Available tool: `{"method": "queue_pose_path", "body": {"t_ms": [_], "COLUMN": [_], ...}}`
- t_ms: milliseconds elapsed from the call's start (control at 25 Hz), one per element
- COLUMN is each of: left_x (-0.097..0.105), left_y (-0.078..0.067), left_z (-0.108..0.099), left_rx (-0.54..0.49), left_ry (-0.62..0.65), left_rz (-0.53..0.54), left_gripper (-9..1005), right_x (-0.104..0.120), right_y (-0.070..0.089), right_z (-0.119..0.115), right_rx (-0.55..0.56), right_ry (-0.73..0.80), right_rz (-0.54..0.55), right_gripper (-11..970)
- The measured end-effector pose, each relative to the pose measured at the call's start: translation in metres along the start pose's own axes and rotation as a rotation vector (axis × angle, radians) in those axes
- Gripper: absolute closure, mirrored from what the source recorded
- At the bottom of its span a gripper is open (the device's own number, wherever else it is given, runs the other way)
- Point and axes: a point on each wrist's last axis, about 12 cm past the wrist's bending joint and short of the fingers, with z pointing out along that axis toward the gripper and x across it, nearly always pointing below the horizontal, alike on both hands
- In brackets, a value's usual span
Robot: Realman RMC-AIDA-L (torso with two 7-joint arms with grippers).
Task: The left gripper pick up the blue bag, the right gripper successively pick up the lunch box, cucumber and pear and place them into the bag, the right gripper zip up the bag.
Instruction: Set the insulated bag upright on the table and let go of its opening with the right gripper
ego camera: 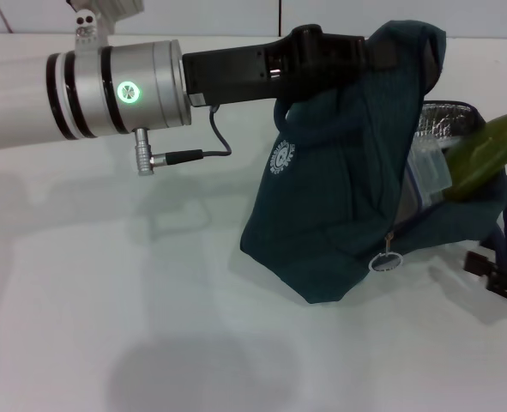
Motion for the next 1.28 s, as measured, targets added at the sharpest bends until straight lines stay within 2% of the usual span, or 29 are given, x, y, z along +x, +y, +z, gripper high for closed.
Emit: {"method": "queue_pose_path", "body": {"t_ms": [200, 400, 520, 720, 960, 1280], "left_x": [0.000, 0.004, 0.005, 0.009, 0.014, 0.028], "left_y": [0.000, 0.001, 0.002, 0.005, 0.009, 0.023], "left_z": [0.000, -0.003, -0.006, -0.012, -0.023, -0.035], "left_rx": [0.002, 0.002, -0.003, -0.015, -0.034, -0.073], "left_ry": [0.001, -0.002, -0.006, -0.016, -0.030, -0.044], "left_rz": [0.008, 0.008, 0.011, 0.020, 0.017, 0.020], "left_gripper": [929, 929, 930, 930, 930, 930], "right_x": [-0.002, -0.005, -0.007, -0.011, -0.014, -0.045], "right_y": [-0.003, -0.007, -0.004, 0.006, 0.013, 0.027], "right_z": [0.016, 0.008, -0.005, -0.022, -0.034, -0.039], "right_rx": [-0.002, 0.074, 0.110, 0.130, 0.145, -0.046], "right_ry": [0.004, -0.084, -0.174, -0.324, -0.411, -0.570], "right_rz": [0.007, 0.032, 0.036, -0.040, -0.106, -0.242], "right_gripper": [576, 600, 820, 945, 952, 952]}}
